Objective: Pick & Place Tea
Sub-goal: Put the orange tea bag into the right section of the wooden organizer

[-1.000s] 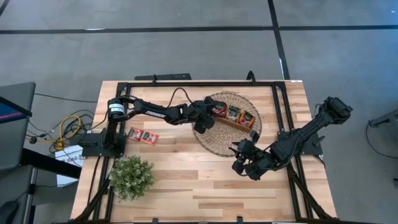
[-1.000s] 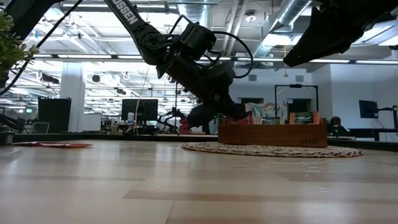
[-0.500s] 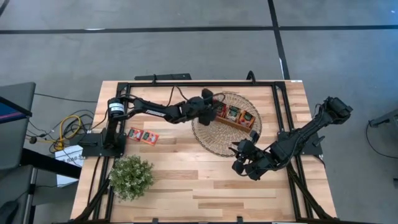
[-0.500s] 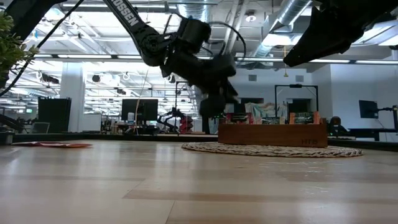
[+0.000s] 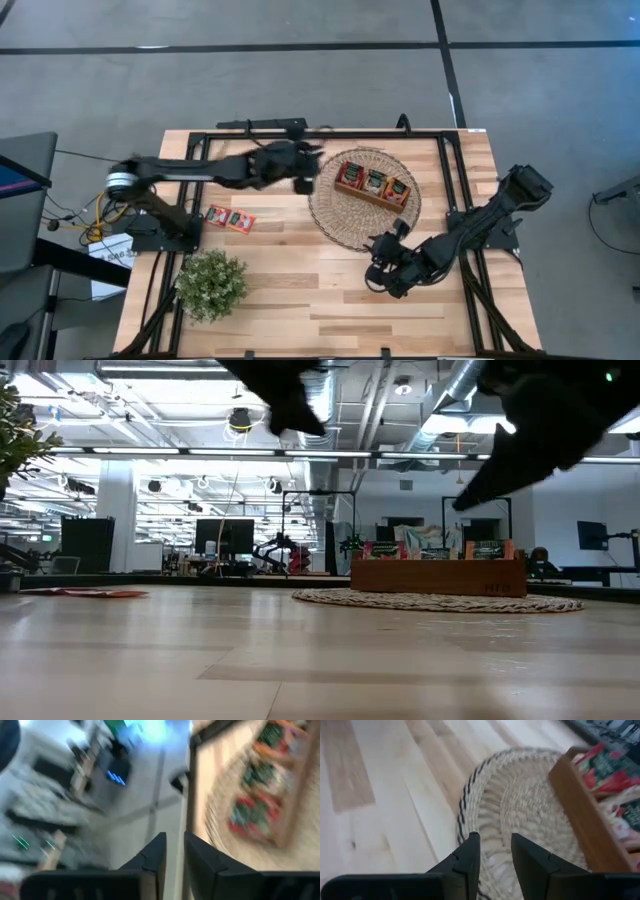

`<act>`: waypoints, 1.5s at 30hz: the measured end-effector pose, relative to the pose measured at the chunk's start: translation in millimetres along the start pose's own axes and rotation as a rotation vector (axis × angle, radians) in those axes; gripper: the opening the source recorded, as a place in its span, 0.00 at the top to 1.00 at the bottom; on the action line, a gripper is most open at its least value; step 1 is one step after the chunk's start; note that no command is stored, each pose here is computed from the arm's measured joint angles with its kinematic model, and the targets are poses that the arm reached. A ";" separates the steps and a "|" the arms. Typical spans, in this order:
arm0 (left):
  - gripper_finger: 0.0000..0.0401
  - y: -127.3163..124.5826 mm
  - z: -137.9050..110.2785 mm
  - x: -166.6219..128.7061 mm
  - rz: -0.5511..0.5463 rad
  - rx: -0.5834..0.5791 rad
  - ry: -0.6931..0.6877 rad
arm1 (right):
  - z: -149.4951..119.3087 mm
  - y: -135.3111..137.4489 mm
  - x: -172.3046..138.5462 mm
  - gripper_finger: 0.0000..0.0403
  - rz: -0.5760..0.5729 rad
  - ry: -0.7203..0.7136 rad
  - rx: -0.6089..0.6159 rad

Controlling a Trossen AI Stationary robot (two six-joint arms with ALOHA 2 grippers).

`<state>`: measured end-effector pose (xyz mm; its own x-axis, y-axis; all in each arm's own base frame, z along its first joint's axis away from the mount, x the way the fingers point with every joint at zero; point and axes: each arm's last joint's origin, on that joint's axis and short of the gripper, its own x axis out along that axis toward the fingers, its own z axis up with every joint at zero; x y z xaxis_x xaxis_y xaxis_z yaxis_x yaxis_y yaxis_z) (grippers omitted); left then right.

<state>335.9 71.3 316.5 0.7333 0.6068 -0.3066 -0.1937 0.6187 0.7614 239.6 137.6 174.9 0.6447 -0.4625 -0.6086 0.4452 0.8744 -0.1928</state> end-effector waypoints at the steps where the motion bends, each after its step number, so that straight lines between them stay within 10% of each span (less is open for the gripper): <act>1: 0.87 6.9 -4.6 -11.9 -0.024 -0.038 0.035 | -2.4 1.4 2.0 0.75 0.001 0.013 -0.010; 8: 0.90 28.5 -52.3 -70.8 -0.163 -0.276 0.394 | -1.1 2.6 4.0 0.75 0.012 0.012 0.002; 21: 0.61 -12.0 -143.0 -84.8 -0.337 -0.607 1.057 | 9.1 4.4 3.8 0.75 0.061 -0.029 0.006; 45: 0.59 -77.4 -209.3 -33.9 -0.470 -0.628 1.397 | 8.6 4.1 3.6 0.75 0.061 -0.024 0.000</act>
<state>189.7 107.2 148.3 -0.2726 0.0535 -0.9606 -0.6164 0.7570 0.2170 249.1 138.3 178.5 0.6854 -0.4115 -0.6007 0.4046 0.9011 -0.1557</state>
